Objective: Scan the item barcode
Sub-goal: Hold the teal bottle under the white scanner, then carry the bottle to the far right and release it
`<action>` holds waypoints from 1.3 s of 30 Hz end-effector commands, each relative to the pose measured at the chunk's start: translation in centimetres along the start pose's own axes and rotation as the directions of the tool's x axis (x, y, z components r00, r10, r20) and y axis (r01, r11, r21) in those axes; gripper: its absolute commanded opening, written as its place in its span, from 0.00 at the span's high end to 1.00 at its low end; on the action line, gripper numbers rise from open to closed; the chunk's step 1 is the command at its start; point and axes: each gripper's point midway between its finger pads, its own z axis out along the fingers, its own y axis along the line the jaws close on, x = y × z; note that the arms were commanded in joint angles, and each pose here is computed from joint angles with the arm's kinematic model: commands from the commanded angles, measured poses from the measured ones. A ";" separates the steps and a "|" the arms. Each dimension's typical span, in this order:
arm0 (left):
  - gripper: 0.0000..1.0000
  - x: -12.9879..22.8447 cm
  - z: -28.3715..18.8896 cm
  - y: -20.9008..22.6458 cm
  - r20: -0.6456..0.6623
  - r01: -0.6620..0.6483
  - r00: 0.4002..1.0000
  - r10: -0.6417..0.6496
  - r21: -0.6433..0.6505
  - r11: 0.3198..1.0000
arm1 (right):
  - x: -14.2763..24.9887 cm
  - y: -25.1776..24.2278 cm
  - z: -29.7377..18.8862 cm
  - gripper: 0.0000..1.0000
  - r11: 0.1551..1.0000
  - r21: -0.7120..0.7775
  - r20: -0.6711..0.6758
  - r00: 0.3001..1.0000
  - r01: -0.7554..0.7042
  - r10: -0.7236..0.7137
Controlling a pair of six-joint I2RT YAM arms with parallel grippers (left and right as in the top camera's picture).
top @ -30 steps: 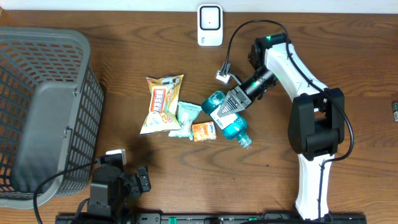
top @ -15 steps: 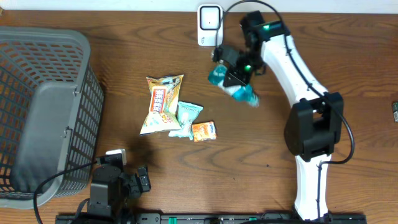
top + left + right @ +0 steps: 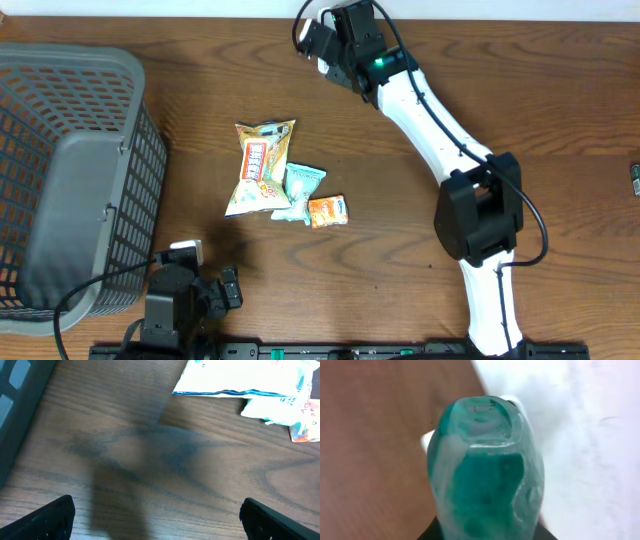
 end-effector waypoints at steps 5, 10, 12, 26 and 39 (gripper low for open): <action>0.02 -0.1 -0.1 0.1 0.005 -0.009 1.000 0.009 -0.006 1.000 | -0.4 -4.1 3.9 0.99 0.962 0.266 0.009 0.998 0.057 -0.061; 0.02 -0.1 -0.1 0.1 0.005 -0.009 1.000 0.009 -0.006 1.000 | -1.0 -4.6 5.3 0.99 0.932 0.346 0.020 0.993 0.104 -0.118; 0.02 -0.2 -0.1 0.1 0.006 -0.009 1.000 0.009 -0.006 1.000 | -1.2 -4.6 5.5 0.99 0.926 0.361 0.023 0.992 0.108 -0.125; 0.02 -0.2 -0.1 0.1 0.006 -0.009 1.000 0.009 -0.006 1.000 | 1.7 -8.7 3.2 0.99 0.874 0.484 -0.097 0.995 0.056 -0.010; 0.02 -0.2 -0.1 0.1 0.006 -0.009 1.000 0.009 -0.006 1.000 | 26.2 -16.9 -4.2 0.99 0.850 0.516 -0.513 0.759 -0.100 0.401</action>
